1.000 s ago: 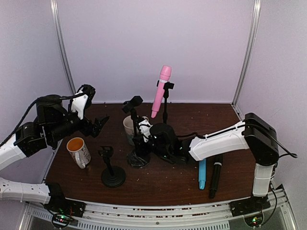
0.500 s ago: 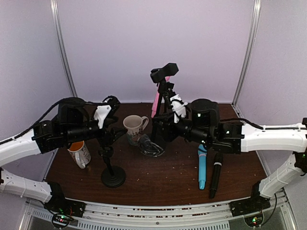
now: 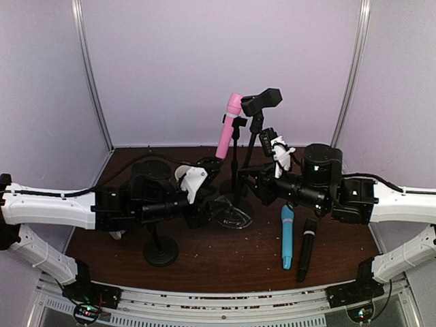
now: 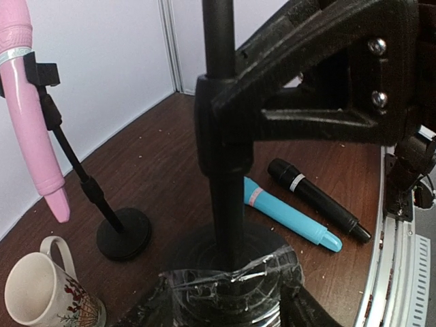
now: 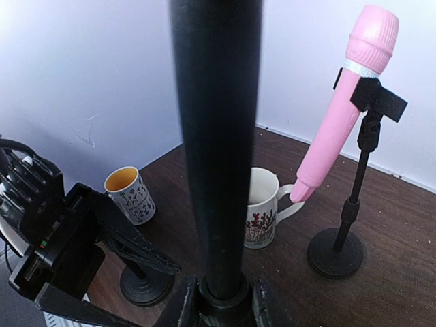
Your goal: Attach the microphones to the stand
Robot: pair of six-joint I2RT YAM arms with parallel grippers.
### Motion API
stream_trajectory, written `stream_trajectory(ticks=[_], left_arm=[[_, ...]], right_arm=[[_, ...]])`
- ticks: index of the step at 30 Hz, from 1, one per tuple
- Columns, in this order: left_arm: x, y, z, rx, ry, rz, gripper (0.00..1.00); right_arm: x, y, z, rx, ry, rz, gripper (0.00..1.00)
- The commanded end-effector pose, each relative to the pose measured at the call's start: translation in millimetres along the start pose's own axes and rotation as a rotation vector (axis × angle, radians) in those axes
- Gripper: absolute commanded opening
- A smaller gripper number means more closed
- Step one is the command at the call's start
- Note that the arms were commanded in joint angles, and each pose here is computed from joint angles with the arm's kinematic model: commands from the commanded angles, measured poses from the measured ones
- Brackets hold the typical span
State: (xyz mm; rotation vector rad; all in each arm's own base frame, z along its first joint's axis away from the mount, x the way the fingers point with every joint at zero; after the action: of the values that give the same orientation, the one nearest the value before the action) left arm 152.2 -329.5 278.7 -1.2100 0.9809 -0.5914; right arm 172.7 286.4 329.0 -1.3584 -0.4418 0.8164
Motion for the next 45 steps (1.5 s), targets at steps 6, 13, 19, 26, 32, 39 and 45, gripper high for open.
stream_trajectory(ticks=[6, 13, 19, 26, 32, 39, 45], left_arm=[[34.3, -11.5, -6.2, -0.024, -0.041, -0.118, 0.48], [51.1, -12.4, -8.9, 0.011, -0.039, -0.105, 0.37], [54.2, -15.0, -10.3, 0.024, -0.021, -0.118, 0.14], [38.7, -16.2, -5.4, -0.005, 0.093, -0.185, 0.00], [20.7, -14.8, -8.6, 0.005, 0.310, -0.236, 0.00], [15.2, -19.7, -3.0, -0.033, 0.261, -0.241, 0.00], [13.5, -23.0, 8.6, -0.083, 0.140, -0.221, 0.00]], right_arm=[[-15.6, -19.4, 2.0, 0.100, -0.054, -0.132, 0.00], [-9.8, -22.0, 6.8, 0.108, -0.084, -0.129, 0.00], [-8.3, -23.5, 8.0, 0.102, -0.087, -0.116, 0.00], [-15.1, -13.8, 24.2, -0.096, -0.324, -0.077, 0.00], [-6.2, -5.3, 25.0, -0.079, -0.703, 0.066, 0.05], [-3.0, -5.0, 6.1, -0.047, -0.503, 0.104, 0.62], [-14.4, -2.3, 11.2, 0.007, -0.391, 0.047, 0.73]])
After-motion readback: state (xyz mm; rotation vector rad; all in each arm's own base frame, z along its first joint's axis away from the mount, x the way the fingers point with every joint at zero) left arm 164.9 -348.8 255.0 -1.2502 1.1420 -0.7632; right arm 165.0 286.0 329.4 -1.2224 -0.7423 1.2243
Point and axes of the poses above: each gripper's point midway between its finger pads, its own x axis out along the fingers, its own z axis along the line the jaws close on, y = z × x, the point moved 8 cm from there along -x, back along the fingers
